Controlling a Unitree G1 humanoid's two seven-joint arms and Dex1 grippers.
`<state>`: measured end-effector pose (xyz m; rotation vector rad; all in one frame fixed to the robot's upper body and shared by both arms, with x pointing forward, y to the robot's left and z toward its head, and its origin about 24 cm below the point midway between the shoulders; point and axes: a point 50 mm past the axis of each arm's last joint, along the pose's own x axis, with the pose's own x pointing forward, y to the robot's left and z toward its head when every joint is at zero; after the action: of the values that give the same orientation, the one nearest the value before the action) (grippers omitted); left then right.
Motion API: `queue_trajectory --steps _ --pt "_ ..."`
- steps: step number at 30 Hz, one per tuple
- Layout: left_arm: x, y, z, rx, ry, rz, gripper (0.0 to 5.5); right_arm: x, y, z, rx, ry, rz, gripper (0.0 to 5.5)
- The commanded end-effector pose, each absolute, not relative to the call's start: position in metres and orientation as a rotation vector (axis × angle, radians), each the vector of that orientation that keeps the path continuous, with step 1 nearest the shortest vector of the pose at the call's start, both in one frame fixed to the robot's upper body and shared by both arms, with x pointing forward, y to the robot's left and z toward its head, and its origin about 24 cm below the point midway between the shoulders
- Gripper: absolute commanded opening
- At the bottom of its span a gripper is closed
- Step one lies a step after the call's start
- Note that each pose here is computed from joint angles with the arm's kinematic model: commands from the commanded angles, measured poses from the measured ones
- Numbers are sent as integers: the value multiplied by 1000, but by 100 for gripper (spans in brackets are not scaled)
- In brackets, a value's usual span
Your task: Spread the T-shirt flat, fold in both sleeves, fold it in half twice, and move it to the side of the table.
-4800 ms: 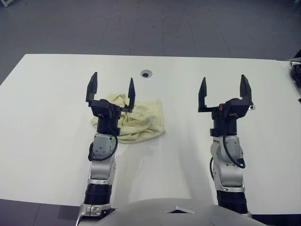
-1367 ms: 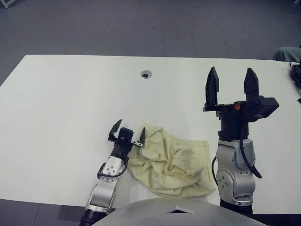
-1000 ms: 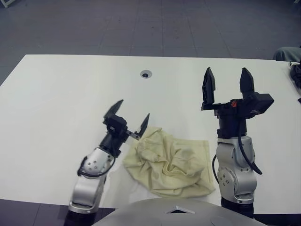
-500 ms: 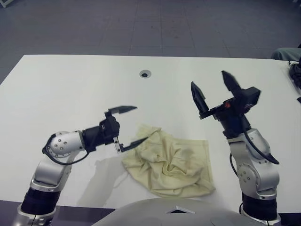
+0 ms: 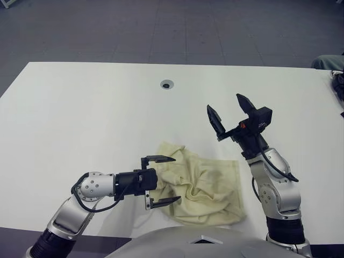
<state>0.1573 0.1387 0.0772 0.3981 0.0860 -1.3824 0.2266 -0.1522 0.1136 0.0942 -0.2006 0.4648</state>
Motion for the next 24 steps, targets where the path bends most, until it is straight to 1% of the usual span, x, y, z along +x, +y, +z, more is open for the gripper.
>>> queue_trajectory --steps 1,8,14,24 --pt "160 133 79 443 53 -1372 540 225 -151 113 81 -205 470 539" --pt "163 127 79 440 10 -1316 540 221 -146 112 73 -208 502 539" --pt "169 130 79 486 -11 -1262 540 219 -142 109 59 -201 520 539" --pt "165 142 63 601 78 -1307 540 216 -140 111 51 -212 517 539"
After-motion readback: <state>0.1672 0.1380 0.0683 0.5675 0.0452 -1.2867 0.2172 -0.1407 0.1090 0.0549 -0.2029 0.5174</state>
